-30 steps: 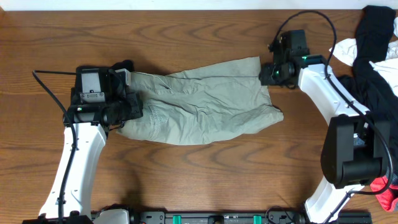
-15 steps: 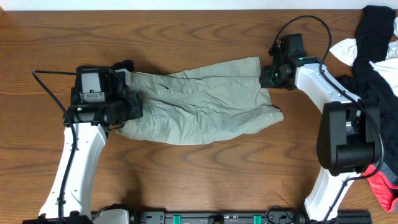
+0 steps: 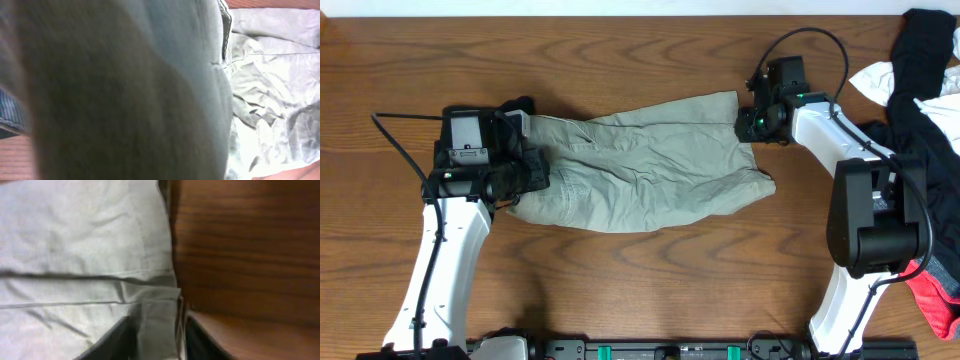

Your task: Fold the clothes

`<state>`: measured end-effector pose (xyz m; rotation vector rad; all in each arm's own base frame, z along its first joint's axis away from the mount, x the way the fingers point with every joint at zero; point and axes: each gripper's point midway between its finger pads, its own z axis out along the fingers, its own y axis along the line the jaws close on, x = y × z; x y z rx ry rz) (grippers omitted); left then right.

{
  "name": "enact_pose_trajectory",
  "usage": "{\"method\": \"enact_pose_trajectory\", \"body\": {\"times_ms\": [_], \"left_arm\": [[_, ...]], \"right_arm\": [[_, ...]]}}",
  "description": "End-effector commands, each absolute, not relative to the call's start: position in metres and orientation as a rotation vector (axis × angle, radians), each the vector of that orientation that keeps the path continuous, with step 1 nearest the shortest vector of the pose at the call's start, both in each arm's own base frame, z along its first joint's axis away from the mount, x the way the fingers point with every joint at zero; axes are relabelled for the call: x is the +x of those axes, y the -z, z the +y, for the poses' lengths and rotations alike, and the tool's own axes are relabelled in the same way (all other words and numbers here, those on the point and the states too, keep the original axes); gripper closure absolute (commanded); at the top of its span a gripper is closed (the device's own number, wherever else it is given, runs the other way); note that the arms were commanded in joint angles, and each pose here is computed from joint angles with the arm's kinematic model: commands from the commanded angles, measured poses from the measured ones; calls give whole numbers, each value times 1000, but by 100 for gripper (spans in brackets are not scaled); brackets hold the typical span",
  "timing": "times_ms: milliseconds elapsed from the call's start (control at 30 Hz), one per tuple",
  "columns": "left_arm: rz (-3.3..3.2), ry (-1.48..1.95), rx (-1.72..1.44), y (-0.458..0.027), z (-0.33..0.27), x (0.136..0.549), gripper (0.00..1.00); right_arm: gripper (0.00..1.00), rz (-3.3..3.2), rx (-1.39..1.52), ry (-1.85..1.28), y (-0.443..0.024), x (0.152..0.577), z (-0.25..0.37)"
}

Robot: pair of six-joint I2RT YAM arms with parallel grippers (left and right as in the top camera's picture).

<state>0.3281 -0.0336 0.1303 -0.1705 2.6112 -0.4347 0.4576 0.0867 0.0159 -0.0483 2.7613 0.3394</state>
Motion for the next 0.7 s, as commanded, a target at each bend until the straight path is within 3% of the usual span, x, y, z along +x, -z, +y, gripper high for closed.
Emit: {"method": "enact_pose_trajectory", "body": {"times_ms": [0,200,467,667], "left_arm": [[2593,416,-164,-136,-32,332,93],[2592,416,-164,-136,-32,332,93],[2585,415,-161,-137,-32,334,93],[2582,415,-161,-137,-32,334,94]], "right_arm": [[99,2767,-73,-366,-14,456,95],[99,2696,-104,-451,-50,459,106],[99,2322,-166,-409,-187,493,103],[99,2221,-194,-421,-196,517,118]]}}
